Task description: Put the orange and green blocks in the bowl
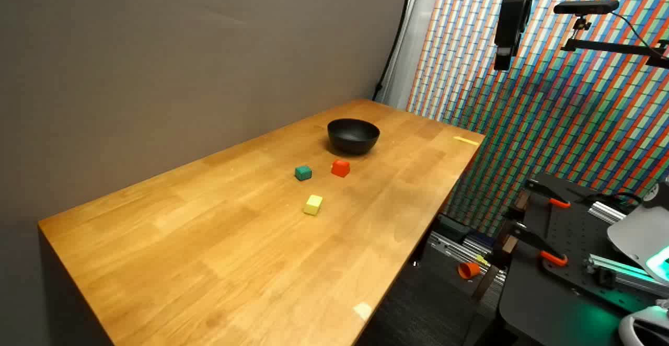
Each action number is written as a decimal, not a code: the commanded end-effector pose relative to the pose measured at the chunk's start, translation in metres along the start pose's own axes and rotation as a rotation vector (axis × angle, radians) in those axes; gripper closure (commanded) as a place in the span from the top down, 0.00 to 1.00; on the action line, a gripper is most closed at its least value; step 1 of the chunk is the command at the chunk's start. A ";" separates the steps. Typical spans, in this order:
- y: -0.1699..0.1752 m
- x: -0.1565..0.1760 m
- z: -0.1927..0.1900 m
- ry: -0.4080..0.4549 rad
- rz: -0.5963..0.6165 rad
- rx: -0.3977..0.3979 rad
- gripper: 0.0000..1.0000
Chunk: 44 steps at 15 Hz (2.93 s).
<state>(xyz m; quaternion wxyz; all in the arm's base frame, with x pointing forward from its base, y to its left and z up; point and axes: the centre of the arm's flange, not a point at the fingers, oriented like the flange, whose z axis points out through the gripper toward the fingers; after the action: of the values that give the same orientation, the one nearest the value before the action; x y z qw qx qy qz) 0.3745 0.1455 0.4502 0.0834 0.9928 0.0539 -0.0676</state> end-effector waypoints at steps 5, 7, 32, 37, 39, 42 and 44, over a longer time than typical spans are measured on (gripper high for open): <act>0.000 0.001 -0.006 0.013 0.000 0.003 1.00; -0.011 0.033 0.015 -0.018 -0.005 0.049 1.00; -0.019 0.328 0.218 -0.044 -0.097 0.183 1.00; -0.026 0.350 0.257 -0.064 -0.097 0.211 1.00; -0.028 0.356 0.266 -0.066 -0.097 0.213 1.00; -0.029 0.364 0.275 -0.064 -0.090 0.212 1.00; -0.029 0.368 0.278 -0.056 -0.085 0.207 0.73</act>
<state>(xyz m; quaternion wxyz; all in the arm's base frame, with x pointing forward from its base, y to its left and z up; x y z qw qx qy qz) 0.6770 0.1587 0.1238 -0.0159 0.9900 0.0849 -0.1115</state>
